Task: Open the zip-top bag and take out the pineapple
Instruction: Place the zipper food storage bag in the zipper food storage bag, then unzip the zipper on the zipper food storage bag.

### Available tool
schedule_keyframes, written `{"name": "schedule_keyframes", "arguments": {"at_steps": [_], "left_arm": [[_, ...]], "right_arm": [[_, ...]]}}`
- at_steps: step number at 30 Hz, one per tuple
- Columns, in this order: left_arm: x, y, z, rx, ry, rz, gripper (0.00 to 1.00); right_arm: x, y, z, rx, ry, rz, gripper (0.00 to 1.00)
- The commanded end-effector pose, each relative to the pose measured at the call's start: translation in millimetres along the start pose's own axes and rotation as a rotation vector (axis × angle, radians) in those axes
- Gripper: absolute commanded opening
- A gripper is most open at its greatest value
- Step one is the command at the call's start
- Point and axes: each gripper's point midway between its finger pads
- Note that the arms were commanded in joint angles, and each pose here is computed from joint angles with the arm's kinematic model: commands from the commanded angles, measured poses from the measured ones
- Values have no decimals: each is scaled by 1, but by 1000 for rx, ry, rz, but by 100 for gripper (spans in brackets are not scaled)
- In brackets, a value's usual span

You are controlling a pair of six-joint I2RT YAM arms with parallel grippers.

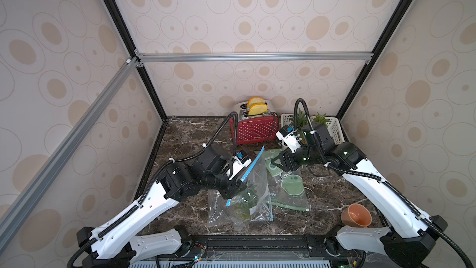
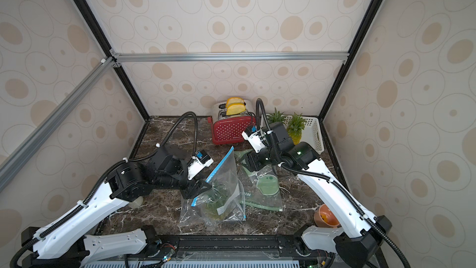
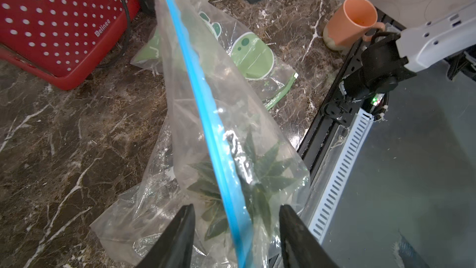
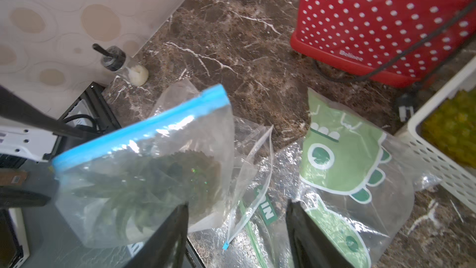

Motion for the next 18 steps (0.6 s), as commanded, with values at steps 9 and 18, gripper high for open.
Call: {"name": "schedule_keyframes", "arguments": {"at_steps": [9,18], "left_arm": [[99,137,42,-409,311,644,62],[136,202,-11,-610,580,906,61]], "right_arm": [[92,-1,-17,203,573,164,71],[140,-33,-13,243,827,334,74]]}}
Point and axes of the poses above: each gripper's point midway between its finger pads, its own y axis back along the fingers, its own x axis along the line the jaws close on, z = x × y, and after that the axes turned 2 degrees about y, right-handed
